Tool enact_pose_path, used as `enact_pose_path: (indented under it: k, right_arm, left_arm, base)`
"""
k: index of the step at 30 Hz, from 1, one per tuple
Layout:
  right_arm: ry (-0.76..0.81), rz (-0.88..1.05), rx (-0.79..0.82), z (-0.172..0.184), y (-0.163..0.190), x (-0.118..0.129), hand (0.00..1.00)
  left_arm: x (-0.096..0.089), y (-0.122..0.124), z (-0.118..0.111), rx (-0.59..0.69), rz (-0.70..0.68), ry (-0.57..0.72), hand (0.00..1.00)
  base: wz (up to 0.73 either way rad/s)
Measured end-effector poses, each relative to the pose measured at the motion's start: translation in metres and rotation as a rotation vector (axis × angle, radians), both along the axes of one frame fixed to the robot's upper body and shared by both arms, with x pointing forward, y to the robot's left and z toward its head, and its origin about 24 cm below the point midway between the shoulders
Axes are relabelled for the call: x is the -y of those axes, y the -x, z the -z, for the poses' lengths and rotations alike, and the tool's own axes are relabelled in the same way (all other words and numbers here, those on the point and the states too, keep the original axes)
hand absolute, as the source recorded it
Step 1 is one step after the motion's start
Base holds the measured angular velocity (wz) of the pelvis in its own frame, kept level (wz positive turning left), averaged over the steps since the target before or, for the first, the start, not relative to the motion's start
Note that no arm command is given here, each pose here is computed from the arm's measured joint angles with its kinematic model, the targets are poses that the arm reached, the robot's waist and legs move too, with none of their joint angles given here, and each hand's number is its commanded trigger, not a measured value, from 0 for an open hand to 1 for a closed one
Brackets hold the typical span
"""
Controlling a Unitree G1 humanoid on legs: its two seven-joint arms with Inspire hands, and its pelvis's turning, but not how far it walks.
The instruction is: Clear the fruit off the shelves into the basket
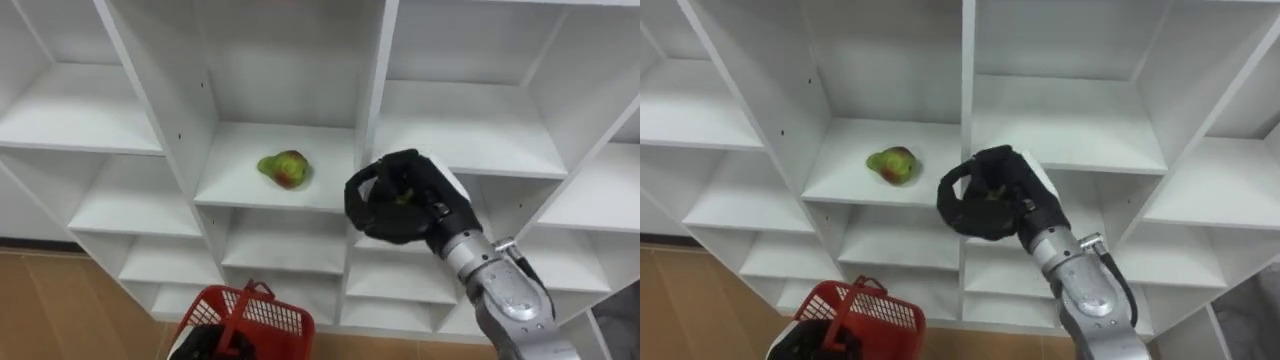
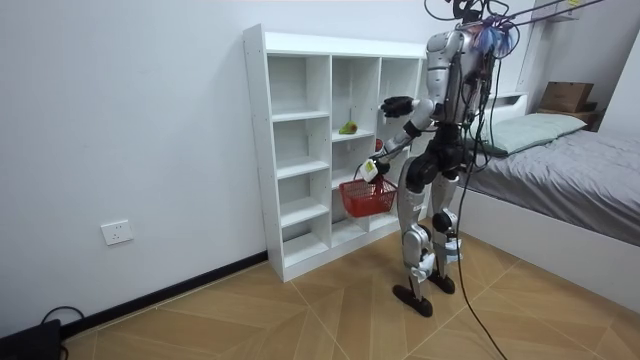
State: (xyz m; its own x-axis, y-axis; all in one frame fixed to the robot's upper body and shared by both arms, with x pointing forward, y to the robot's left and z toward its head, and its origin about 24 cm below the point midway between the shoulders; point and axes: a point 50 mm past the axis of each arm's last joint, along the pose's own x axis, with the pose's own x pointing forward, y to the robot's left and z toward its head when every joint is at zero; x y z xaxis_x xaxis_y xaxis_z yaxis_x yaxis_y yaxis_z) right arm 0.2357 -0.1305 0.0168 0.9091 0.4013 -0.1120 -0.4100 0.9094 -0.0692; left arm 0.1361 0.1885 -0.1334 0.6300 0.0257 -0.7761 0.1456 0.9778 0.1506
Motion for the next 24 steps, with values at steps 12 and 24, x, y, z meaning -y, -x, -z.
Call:
enact_pose_path:
  k: [12, 24]
  right_arm:
    - [0.025, -0.066, -0.219, 0.05, 0.011, -0.015, 1.0]
    - [0.092, -0.061, -0.373, 0.084, 0.016, -0.015, 1.0]
  left_arm:
    - [0.023, -0.037, -0.015, 0.11, -0.011, 0.118, 1.0]
    - [0.031, -0.046, -0.019, 0.146, -0.04, 0.192, 1.0]
  base:
    - [0.01]
    - [0.04]
